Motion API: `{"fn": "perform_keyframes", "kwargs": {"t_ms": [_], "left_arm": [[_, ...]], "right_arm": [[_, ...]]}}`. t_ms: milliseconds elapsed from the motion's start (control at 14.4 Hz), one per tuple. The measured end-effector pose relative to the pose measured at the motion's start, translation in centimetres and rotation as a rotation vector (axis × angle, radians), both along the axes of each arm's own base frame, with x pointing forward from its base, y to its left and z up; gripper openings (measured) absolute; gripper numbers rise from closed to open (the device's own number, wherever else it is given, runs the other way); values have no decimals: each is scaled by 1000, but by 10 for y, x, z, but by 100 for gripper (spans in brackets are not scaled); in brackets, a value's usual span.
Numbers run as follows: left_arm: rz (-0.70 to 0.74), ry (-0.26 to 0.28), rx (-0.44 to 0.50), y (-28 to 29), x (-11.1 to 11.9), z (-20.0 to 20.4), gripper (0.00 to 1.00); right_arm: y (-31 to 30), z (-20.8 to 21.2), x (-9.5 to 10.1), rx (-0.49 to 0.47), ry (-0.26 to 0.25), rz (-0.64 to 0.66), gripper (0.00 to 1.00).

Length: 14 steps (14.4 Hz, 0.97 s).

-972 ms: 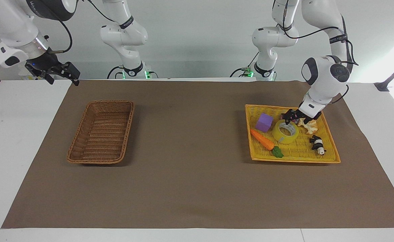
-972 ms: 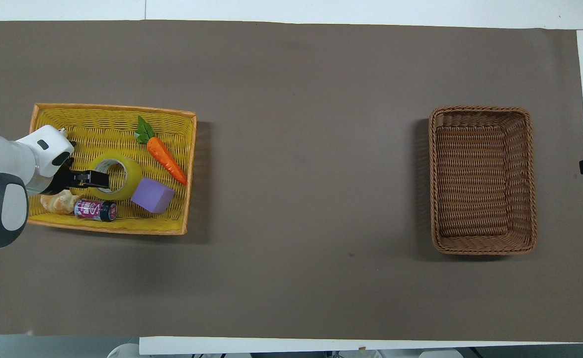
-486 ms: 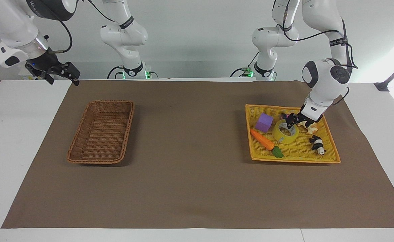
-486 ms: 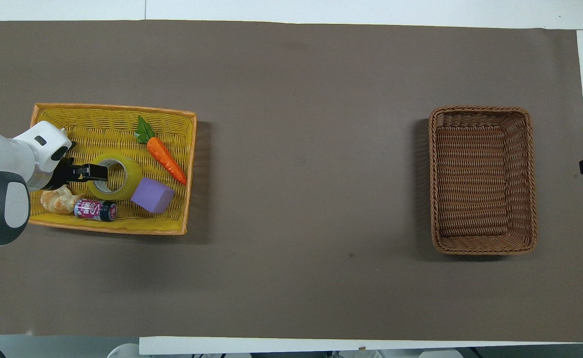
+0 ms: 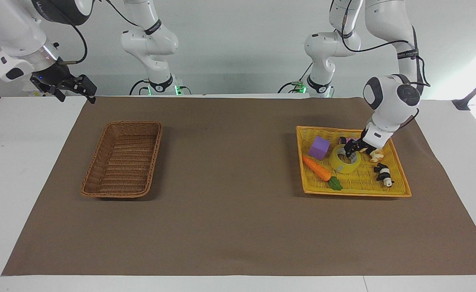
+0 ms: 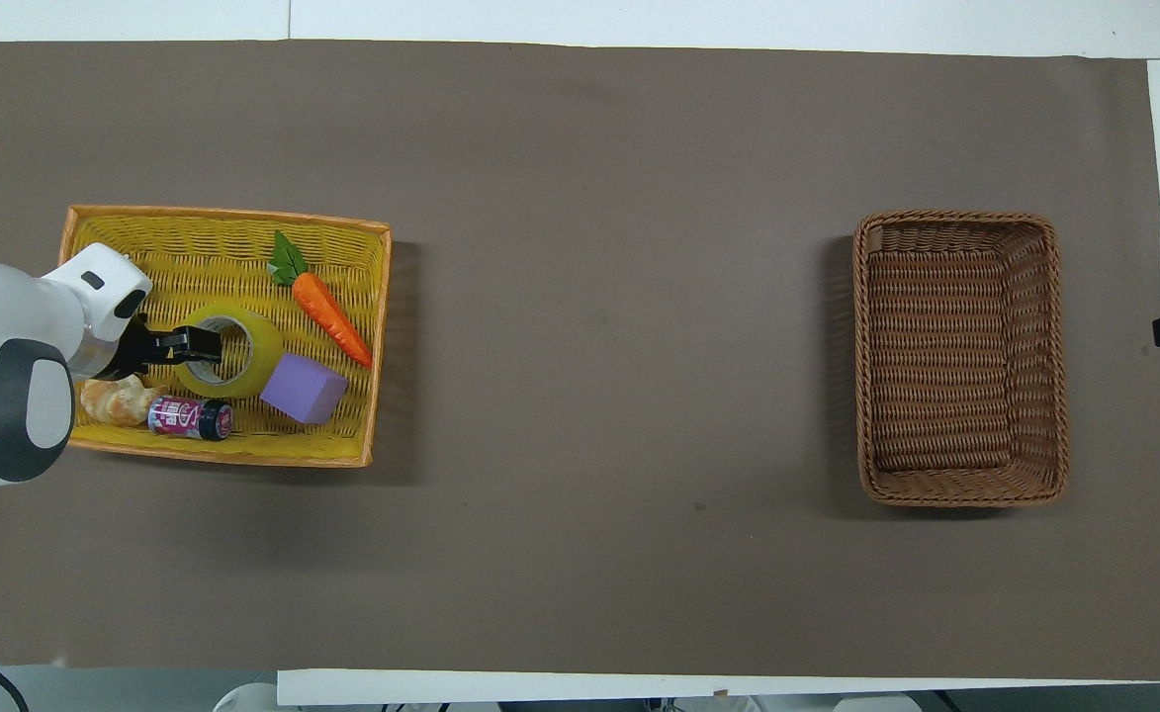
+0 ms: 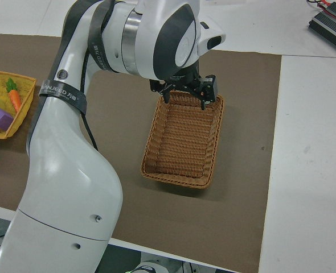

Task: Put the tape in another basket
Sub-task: 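Reach the left gripper down into the yellow basket onto the tape roll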

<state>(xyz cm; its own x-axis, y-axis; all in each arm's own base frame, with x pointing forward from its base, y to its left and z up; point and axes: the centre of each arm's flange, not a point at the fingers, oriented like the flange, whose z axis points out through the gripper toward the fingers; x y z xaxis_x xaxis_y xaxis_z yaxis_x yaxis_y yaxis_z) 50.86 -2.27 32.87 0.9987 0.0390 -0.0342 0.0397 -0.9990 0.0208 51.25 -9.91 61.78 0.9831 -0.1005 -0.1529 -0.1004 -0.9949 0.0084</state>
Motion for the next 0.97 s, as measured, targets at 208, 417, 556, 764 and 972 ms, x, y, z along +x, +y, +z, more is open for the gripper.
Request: {"fn": "perform_keyframes", "kwargs": {"t_ms": [208,417,556,764,972], "left_arm": [[11,-1,2,-2,2,-9,81],[14,-2,2,-2,3,-10,44],[13,-4,2,-2,3,-10,22],[12,-11,1,-3,6,-6,22],[9,-16,-1,-5,25,26,22]], "right_arm": [[0,0,0,0,0,0,100],[0,0,0,0,0,0,100],[0,0,0,0,0,0,100],[0,0,0,0,0,0,100],[0,0,0,0,0,0,100]]}}
